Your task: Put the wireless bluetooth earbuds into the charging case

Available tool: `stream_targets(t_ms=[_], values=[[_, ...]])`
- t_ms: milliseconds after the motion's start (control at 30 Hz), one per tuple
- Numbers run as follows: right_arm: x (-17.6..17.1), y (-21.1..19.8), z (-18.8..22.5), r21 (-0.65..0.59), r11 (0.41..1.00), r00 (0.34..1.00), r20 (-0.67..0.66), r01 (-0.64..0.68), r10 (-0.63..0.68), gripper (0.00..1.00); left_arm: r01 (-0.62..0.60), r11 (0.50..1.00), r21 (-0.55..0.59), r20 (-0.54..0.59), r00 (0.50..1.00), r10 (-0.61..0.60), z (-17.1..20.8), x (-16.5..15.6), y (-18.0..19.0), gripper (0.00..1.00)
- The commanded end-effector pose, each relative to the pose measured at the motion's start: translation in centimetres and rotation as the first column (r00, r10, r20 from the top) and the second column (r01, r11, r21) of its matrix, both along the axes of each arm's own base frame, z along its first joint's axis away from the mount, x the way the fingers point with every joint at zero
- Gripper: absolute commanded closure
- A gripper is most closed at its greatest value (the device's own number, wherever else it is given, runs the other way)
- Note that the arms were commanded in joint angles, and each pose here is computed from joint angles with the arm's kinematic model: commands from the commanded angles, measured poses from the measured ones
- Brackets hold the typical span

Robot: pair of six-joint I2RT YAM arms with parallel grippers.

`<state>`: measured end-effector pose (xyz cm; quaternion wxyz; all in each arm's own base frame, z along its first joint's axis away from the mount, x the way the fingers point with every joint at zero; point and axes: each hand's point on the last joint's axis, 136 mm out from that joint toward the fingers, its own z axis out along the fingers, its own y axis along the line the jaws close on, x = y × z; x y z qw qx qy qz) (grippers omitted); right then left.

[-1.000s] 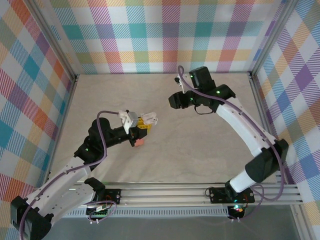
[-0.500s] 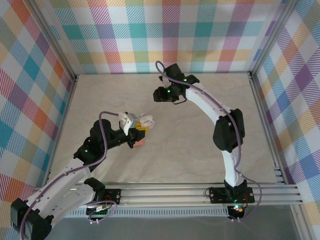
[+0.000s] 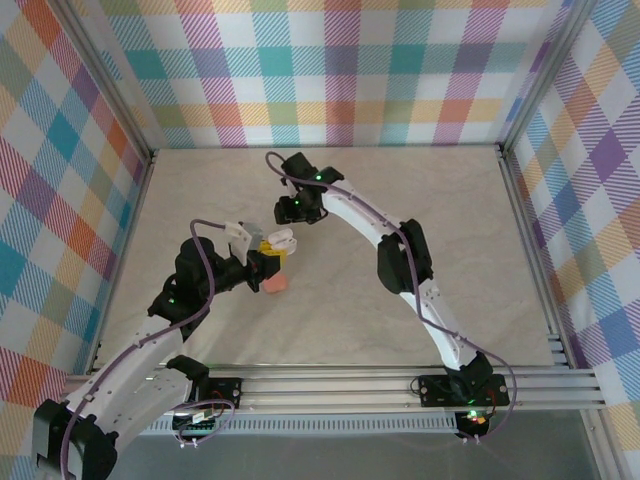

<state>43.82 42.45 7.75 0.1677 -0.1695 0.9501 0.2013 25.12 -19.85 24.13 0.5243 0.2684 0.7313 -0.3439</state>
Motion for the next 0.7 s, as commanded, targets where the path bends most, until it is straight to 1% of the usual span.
stream_targets(t_ms=[0,233,300,667], values=[[0.4,0.0,0.0,-0.063,0.998,0.998,0.059,0.017,-0.013,0.47,0.019,0.999,-0.033,0.028,0.999,-0.018,0.8,0.1,0.0,1.0],[0.8,0.8,-1.2,-0.11,0.994,0.992,0.125,0.028,-0.015,0.47,0.021,0.999,-0.03,0.019,1.0,-0.02,0.4,0.4,0.1,1.0],[0.7,1.0,-1.7,-0.123,0.992,0.991,0.133,0.033,-0.017,0.44,0.021,0.999,-0.029,0.014,1.0,-0.021,0.2,0.4,0.1,1.0],[0.8,1.5,-4.1,-0.129,0.99,0.992,0.124,0.054,-0.038,0.41,0.028,0.999,-0.028,0.015,1.0,-0.027,0.1,0.5,0.0,1.0]])
